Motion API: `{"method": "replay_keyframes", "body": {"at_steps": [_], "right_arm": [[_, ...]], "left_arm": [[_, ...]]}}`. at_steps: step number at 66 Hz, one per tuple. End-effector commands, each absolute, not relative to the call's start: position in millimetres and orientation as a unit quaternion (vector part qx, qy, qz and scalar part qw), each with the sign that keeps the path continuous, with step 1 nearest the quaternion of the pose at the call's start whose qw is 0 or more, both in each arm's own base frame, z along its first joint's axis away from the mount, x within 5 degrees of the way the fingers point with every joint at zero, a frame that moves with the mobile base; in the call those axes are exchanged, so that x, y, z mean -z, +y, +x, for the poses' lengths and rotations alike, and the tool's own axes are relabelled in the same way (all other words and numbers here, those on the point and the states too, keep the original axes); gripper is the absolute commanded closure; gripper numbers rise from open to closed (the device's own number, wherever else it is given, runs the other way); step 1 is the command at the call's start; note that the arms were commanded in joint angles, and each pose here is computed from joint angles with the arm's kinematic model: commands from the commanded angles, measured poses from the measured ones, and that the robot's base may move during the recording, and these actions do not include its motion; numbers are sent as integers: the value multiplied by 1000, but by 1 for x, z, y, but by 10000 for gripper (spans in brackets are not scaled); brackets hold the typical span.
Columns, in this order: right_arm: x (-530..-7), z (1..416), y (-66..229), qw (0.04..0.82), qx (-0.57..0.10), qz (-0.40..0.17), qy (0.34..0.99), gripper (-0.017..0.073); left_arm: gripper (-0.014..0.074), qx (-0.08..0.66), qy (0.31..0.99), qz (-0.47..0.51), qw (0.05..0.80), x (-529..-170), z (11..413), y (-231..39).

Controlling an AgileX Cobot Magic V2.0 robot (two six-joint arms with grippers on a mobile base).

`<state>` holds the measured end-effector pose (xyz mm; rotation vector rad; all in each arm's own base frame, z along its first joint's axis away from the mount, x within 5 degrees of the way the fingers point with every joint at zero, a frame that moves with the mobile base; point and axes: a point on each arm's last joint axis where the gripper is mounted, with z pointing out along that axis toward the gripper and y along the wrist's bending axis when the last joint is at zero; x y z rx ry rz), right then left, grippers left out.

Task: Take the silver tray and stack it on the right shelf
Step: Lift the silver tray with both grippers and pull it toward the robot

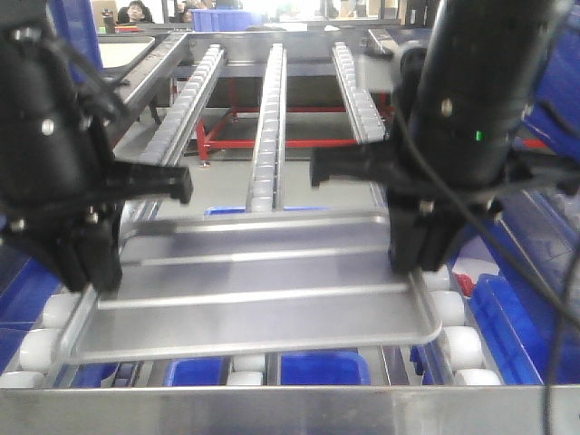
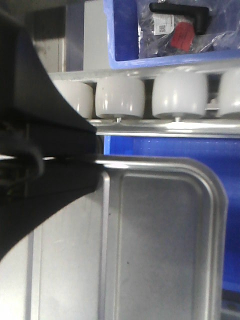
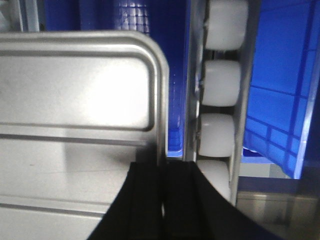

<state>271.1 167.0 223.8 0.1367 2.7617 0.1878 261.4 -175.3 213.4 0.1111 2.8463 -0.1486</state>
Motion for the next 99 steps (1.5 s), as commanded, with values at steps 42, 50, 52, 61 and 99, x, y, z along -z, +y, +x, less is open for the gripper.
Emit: {"method": "replay_keyframes", "body": {"at_steps": [42, 50, 52, 61, 99], "right_arm": [[-271, 219, 155, 206, -113, 97, 967, 489], [-264, 202, 160, 202, -109, 96, 969, 489], [-262, 197, 161, 197, -107, 94, 970, 489], [-263, 180, 166, 186, -106, 76, 974, 489], [-257, 158, 166, 169, -103, 72, 977, 489]], "left_arm": [[685, 91, 980, 44, 172, -274, 204, -170], [685, 94, 981, 48, 165, -271, 190, -171], [685, 96, 981, 46, 164, -271, 185, -171], [685, 99, 982, 45, 156, -268, 165, -169], [685, 98, 982, 50, 154, -260, 135, -162]]}}
